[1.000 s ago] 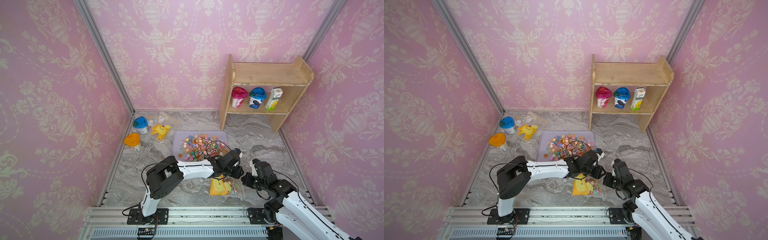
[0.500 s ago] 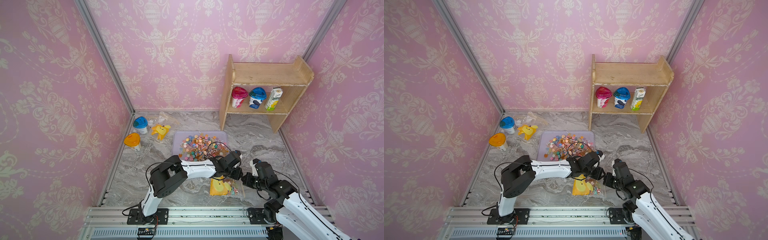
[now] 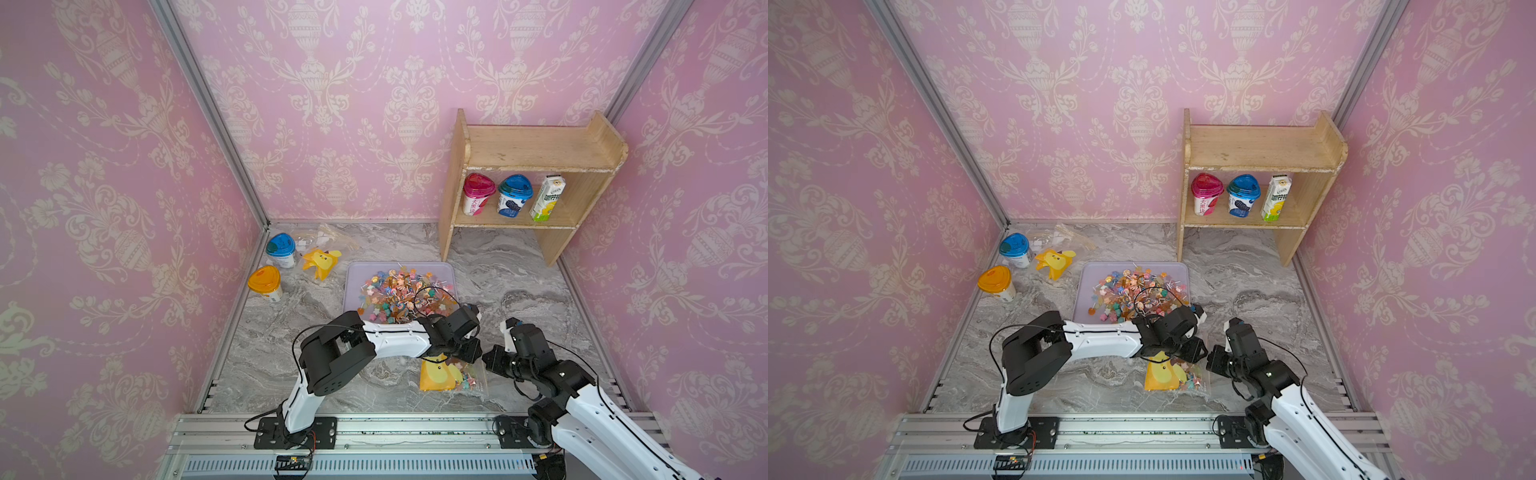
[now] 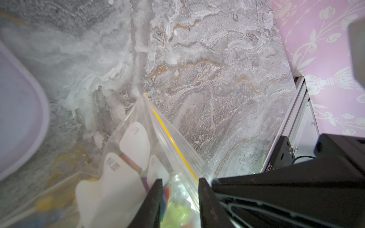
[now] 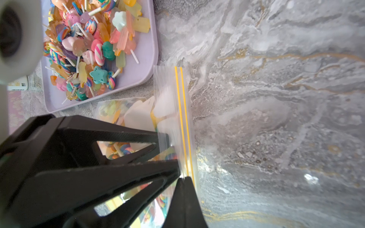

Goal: Pour candies out of the ziploc bag
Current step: Open the ziploc bag at the center of the board.

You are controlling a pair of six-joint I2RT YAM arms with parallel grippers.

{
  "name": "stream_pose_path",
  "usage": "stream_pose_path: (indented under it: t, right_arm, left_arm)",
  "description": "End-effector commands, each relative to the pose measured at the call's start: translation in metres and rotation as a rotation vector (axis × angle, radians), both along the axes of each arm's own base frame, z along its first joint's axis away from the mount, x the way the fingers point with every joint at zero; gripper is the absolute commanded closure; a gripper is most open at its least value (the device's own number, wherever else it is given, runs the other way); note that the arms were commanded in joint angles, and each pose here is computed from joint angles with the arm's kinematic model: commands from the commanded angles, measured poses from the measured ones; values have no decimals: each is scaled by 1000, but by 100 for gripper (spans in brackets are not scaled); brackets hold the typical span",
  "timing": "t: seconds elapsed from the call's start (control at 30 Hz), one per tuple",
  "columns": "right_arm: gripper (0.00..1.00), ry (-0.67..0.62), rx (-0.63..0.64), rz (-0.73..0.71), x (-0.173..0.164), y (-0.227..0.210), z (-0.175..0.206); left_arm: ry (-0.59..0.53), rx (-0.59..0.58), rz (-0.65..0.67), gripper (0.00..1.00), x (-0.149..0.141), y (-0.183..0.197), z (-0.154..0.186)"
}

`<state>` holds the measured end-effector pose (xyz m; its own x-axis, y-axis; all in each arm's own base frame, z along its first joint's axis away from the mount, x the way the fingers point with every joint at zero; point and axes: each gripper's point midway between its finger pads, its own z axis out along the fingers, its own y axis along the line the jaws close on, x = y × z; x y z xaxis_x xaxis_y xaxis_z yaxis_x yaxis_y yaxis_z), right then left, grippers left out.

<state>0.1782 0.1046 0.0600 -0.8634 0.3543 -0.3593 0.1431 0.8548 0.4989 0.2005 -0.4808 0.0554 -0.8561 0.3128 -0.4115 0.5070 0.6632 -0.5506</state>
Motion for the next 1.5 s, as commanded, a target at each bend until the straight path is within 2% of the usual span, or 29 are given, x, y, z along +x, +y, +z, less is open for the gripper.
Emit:
stream_pose_path:
  t: [0.0,0.47,0.63,0.83,1.13,1.37,1.47]
  right_arm:
    - [100,-13,10,-1,3,2,4]
    - [100,-33,26,6,3,4,8]
    - [100,-31,19,5,2,2,7]
    - [100,-22,-23,-24,1,-6,3]
    - [100,4,-103,-55,2,-19,-1]
    - [100,-1,-127,-70,6,-23,2]
    - [100,-9,-124,-62,8,-21,6]
  left_arm:
    - [6,-28,-37,67,-8,-4,8]
    - [111,-131,-49,68,-16,-26,2]
    - [127,-154,-52,80,-17,-29,4]
    - [119,-152,-48,100,-14,-25,7]
    - [91,-153,-42,100,-10,-14,18]
    - [17,-92,-54,100,-7,3,26]
    - [23,-75,-56,100,-7,9,22]
